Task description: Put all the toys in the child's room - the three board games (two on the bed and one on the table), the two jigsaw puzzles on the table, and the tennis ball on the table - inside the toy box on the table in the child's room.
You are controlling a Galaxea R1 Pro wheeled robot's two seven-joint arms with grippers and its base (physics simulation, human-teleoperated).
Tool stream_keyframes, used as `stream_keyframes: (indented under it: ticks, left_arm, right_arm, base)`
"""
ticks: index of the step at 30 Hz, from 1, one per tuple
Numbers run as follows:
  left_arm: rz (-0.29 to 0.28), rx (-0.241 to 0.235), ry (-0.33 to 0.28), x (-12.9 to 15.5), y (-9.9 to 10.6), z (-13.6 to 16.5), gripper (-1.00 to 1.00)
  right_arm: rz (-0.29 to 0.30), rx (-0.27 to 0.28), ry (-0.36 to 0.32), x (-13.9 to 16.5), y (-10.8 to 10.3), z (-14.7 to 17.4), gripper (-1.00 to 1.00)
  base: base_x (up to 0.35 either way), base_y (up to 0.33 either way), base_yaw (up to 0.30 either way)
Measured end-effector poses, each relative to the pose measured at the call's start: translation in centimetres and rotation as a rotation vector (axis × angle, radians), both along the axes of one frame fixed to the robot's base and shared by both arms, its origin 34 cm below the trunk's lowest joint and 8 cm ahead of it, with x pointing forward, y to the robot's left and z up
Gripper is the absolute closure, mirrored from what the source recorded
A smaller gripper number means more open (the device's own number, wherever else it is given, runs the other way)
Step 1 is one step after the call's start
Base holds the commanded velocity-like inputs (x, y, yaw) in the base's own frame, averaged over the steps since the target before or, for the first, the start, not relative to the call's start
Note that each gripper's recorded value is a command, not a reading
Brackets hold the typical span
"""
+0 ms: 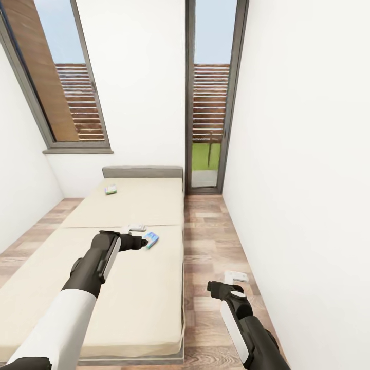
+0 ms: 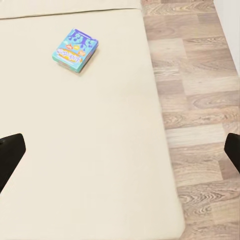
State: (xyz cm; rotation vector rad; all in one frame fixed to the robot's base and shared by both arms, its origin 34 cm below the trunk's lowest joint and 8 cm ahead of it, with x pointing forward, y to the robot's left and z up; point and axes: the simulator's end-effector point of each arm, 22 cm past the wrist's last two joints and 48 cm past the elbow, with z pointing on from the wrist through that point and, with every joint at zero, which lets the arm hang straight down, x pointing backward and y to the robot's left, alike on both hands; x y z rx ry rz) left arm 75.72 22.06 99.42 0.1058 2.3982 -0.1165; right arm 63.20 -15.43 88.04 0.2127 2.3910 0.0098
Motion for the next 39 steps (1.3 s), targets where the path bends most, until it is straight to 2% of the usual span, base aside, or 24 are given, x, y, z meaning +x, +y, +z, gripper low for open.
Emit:
stream_keyframes:
  ticks: [21,39]
  left_arm:
    - [-0.001,0.0,0.0,0.02,-0.03,-0.01,-1.0]
    - [0.0,0.001,-0.001,0.01,-0.02,0.0,-1.0]
  right_arm:
    - [0.001,-0.003,0.001,0.0,-0.03,-0.05,-1.0]
    - [0.002,-0.005,-0.001,0.01,-0.02,-0.01,-1.0]
  base:
    - [0.116,-0.113,0.0]
    - [0.149,-0.01,0.0]
